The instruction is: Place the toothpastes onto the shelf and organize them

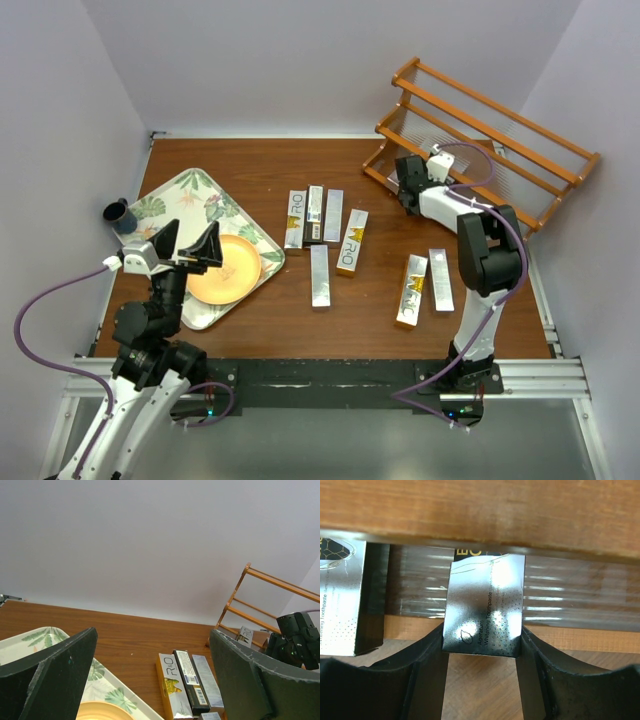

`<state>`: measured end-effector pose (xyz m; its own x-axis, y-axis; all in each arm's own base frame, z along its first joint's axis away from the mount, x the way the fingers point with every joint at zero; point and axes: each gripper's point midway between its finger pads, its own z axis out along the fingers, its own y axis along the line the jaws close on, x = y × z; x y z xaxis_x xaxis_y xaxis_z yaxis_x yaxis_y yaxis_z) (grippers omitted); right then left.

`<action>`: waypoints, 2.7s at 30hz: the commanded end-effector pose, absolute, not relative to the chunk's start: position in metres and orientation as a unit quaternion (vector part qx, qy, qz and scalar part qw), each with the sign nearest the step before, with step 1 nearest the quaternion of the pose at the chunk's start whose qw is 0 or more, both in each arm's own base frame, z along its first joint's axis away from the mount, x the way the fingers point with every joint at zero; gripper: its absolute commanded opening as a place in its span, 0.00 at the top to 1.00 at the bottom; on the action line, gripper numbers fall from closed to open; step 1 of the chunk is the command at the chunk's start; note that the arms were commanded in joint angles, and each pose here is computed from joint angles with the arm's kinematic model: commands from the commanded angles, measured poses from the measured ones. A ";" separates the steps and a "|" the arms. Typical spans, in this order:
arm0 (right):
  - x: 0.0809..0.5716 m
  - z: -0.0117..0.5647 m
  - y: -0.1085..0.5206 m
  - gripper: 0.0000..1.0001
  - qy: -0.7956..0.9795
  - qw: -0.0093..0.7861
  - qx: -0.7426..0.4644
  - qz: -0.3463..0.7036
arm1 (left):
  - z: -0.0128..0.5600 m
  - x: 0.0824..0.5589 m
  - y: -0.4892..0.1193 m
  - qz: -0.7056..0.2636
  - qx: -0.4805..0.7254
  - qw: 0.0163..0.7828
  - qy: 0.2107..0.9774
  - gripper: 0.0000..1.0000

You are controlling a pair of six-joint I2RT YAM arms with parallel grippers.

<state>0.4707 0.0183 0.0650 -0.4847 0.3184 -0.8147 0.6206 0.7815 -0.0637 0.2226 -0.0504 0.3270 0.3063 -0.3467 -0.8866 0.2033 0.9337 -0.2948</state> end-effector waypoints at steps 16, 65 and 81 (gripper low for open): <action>0.455 0.066 0.020 0.46 0.850 0.405 0.296 -0.162 | 0.347 0.216 -0.052 -0.184 -0.059 0.816 0.544 0.00; 0.347 0.153 0.156 0.02 0.876 0.461 0.065 0.129 | 0.232 0.357 -0.146 -0.146 0.029 0.526 0.837 0.00; 0.328 0.137 0.132 0.02 0.876 0.471 0.059 0.086 | 0.168 0.449 -0.244 -0.084 0.042 0.406 0.909 0.02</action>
